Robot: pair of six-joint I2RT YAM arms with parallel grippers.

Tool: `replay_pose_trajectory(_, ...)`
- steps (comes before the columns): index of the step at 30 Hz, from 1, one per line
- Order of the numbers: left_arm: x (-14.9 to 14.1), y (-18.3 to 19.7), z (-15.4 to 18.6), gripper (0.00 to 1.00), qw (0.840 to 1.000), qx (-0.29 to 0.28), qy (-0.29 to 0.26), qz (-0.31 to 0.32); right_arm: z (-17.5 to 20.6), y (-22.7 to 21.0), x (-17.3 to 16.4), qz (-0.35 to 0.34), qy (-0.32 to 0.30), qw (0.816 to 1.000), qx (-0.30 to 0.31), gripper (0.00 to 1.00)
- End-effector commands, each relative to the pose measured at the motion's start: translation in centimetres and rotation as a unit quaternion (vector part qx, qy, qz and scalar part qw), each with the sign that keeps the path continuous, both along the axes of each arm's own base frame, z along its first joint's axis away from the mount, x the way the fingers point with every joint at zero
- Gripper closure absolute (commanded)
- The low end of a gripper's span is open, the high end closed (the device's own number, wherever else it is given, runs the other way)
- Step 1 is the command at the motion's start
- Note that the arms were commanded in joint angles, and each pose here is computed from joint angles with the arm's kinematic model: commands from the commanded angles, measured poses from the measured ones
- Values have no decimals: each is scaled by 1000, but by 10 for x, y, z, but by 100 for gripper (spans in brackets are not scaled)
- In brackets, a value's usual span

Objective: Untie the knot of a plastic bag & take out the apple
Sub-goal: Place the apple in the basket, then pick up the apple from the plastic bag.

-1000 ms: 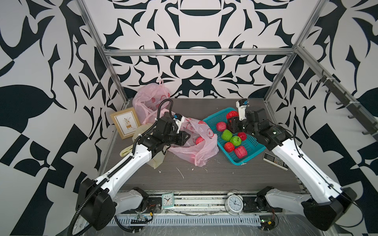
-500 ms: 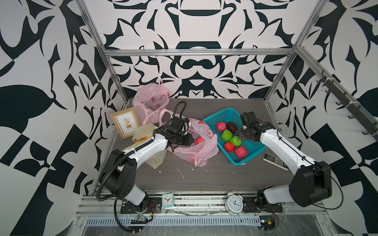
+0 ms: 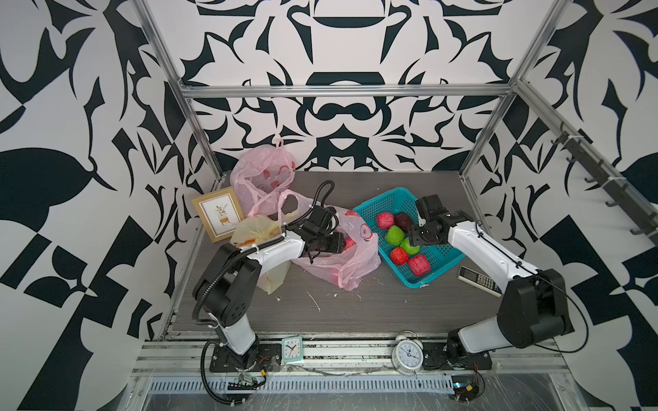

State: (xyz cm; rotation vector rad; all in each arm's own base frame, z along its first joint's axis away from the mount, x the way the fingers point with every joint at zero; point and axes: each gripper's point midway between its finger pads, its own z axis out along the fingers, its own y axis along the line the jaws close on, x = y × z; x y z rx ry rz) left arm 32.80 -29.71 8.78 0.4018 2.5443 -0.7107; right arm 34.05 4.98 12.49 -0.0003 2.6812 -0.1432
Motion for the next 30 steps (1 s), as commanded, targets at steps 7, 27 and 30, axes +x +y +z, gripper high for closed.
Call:
replay_pose_trajectory(7,25,-23,10,39,998,-17,-54,-6,25,5,-3,11,-43,999,29,23)
replay_pose_trajectory(27,6,-26,-39,27,996,75,-3,-50,37,8,-6,18,-70,996,44,23)
replay_pose_trajectory(30,7,-27,-43,29,996,78,-5,-49,37,9,-5,18,-73,996,46,23)
